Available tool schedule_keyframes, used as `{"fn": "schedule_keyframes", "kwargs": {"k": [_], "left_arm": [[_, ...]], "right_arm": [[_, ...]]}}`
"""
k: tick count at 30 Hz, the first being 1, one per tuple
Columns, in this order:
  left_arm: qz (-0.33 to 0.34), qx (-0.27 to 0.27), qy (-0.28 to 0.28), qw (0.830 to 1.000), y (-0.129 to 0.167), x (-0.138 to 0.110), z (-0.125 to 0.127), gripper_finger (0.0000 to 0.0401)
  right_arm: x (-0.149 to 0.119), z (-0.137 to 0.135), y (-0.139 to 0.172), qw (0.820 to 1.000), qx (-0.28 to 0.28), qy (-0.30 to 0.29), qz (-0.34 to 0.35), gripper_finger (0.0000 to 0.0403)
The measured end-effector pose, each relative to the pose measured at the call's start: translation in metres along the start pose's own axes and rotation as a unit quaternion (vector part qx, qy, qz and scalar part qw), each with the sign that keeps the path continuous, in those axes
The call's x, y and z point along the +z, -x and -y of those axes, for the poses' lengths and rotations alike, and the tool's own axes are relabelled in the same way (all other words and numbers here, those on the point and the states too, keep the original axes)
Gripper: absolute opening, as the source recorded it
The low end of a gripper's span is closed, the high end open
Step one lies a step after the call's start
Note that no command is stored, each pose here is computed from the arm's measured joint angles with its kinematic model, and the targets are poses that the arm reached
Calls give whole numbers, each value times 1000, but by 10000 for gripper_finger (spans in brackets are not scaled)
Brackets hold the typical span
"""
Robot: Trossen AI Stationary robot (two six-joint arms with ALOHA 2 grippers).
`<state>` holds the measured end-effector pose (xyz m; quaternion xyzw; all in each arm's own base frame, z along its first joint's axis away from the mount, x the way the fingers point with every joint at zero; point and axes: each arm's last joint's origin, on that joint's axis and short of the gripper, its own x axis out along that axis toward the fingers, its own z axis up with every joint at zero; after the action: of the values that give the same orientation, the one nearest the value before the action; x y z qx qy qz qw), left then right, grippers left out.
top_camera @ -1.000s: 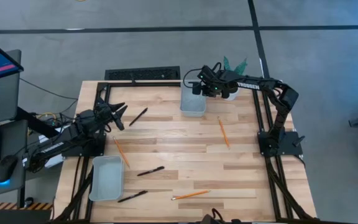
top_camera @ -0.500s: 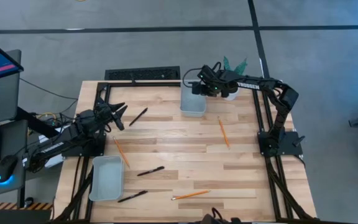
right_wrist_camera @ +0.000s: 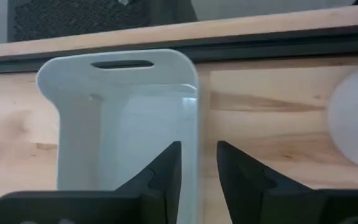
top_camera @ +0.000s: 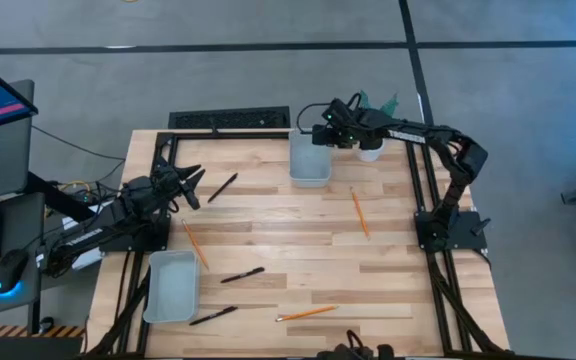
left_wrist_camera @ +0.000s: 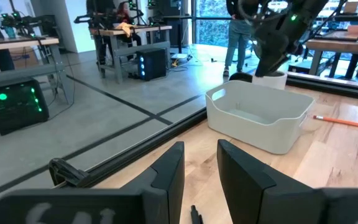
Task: Sort pens & pencils
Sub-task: Move the bottom gray bin to the top center of the table
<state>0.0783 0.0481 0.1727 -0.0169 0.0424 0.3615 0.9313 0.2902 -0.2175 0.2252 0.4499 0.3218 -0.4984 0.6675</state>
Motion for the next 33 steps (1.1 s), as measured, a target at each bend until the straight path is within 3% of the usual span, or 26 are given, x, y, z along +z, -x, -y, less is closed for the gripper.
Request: {"fn": "schedule_keyframes", "kwargs": {"k": [9,15,20,22,27,33], "left_arm": [[0,0,0,1000,0,0,0,87],[0,0,13,1000,0,0,0,87],[30,-11,89,996,-1,4,1,87],[62,-44,119,990,1,14,2,87],[109,-132,125,977,13,44,5,87],[171,-129,136,967,31,80,0,87]], "right_arm": [[7,-10,72,989,103,42,96,123],[-3,-14,131,963,183,111,161,123],[-21,-13,172,937,246,177,174,123],[-29,-13,183,929,263,198,172,123],[-43,-10,197,922,273,225,159,123],[-50,-10,193,921,256,257,141,123]]}}
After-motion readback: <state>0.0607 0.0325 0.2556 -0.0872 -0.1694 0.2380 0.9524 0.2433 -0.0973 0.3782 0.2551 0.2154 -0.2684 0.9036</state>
